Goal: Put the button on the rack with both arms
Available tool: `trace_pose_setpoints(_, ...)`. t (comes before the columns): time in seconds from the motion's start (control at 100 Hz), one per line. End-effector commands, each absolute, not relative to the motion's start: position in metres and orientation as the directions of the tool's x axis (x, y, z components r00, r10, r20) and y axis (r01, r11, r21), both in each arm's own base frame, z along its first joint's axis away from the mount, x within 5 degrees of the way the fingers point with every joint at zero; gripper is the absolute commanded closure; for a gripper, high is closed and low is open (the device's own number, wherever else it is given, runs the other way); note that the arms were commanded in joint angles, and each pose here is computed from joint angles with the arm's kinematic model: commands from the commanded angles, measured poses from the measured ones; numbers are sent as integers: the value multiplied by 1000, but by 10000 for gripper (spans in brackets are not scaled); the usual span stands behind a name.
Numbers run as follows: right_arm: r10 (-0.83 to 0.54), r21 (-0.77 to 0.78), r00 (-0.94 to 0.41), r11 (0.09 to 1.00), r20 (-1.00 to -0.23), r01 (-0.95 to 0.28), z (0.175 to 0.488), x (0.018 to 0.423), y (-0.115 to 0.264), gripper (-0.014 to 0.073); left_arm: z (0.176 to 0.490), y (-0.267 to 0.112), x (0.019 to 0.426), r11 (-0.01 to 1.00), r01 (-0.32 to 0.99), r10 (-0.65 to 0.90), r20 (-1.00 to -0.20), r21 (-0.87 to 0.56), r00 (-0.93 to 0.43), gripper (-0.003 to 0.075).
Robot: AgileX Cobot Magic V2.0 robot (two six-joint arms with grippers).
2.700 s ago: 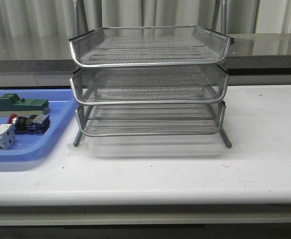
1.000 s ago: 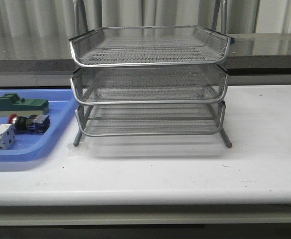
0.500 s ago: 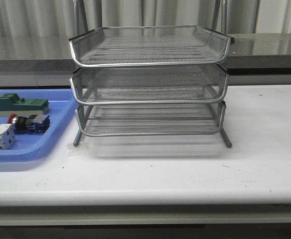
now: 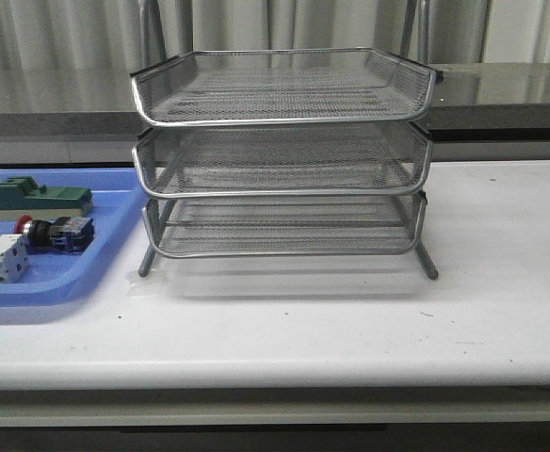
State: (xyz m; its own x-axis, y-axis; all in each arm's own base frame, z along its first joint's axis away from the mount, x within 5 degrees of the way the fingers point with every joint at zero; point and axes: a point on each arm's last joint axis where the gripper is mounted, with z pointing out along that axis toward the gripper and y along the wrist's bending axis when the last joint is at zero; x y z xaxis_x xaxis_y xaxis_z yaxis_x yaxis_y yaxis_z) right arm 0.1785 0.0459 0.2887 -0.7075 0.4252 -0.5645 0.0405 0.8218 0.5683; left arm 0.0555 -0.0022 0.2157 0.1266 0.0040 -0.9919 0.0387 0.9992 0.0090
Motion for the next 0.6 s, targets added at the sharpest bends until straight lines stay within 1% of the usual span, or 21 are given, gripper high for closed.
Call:
trace_pose_setpoints(0.0,496,606,-627,794,-601,47,301,193,44,173,212,-2,56,999,41,-13,-985,-6,172,741)
trace_pose_setpoints(0.25,506,624,-657,778,-559,68,278,223,49,173,212,-2,56,999,41,-13,-985,-6,172,741)
trace_pose_setpoints(0.42,521,663,-687,744,-506,76,259,241,55,173,212,-2,56,999,41,-13,-985,-6,172,741)
trace_pose_setpoints(0.59,525,691,-696,720,-490,56,246,255,60,173,212,-2,56,999,41,-13,-985,-6,172,741)
